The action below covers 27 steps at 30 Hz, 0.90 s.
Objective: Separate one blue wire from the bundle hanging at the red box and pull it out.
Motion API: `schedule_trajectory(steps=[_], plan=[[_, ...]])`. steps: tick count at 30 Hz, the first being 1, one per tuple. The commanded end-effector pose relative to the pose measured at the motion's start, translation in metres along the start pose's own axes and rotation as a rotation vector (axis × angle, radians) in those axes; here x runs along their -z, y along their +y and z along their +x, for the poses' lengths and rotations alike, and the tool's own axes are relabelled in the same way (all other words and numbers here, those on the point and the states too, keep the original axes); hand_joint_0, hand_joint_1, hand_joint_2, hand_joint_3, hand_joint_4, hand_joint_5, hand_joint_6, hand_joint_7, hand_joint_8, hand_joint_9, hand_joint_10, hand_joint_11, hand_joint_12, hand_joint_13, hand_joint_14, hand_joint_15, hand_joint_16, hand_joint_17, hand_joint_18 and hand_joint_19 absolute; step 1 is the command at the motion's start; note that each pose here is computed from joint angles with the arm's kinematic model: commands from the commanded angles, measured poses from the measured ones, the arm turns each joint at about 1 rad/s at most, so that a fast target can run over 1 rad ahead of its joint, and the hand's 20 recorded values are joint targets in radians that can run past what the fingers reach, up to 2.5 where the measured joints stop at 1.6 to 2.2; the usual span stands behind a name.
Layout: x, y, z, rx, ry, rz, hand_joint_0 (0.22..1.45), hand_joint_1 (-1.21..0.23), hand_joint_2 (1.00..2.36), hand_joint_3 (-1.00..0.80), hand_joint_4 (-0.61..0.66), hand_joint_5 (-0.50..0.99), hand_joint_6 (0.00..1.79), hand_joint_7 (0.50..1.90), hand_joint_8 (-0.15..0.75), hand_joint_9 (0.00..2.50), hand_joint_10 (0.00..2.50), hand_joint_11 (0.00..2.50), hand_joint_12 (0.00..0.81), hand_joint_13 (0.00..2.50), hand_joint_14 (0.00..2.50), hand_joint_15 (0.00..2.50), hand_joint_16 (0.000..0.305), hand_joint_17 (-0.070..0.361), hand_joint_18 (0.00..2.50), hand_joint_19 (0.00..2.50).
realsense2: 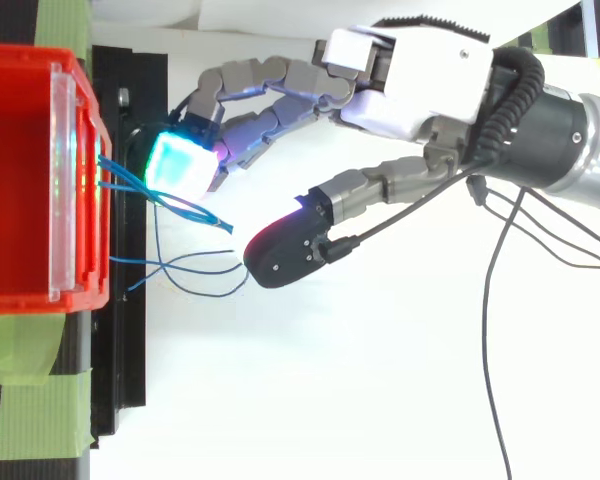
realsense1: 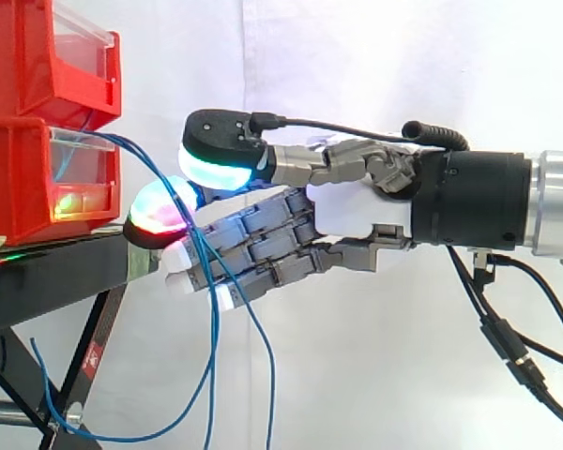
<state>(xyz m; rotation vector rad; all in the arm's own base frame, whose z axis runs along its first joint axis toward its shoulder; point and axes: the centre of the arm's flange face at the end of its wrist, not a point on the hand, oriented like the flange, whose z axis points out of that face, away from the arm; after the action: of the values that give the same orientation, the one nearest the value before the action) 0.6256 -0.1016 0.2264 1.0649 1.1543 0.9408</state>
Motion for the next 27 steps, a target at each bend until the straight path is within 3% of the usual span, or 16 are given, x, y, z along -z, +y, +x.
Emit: schedule_trajectory(steps=[1,11,21,27], plan=[[0.001,0.000,0.004,0.029,0.006,0.008,0.59,-0.75,1.00,-0.50,0.34,-0.14,0.50,1.13,0.359,0.70,0.01,0.48,0.439,0.64,0.01,0.43,0.054,0.121,0.65,0.45],[0.005,-0.002,0.016,0.053,0.031,0.025,0.60,-0.76,1.00,-0.50,0.32,-0.13,0.50,1.17,0.358,0.71,0.01,0.50,0.440,0.65,0.01,0.45,0.054,0.121,0.67,0.46],[0.005,-0.002,0.017,0.048,0.034,0.022,0.61,-0.75,1.00,-0.50,0.31,-0.12,0.50,1.19,0.358,0.73,0.01,0.52,0.439,0.67,0.01,0.45,0.053,0.120,0.69,0.47],[0.004,-0.001,0.010,0.037,0.022,0.014,0.61,-0.75,1.00,-0.50,0.31,-0.12,0.51,1.19,0.360,0.74,0.01,0.52,0.441,0.68,0.01,0.45,0.053,0.120,0.70,0.47]])
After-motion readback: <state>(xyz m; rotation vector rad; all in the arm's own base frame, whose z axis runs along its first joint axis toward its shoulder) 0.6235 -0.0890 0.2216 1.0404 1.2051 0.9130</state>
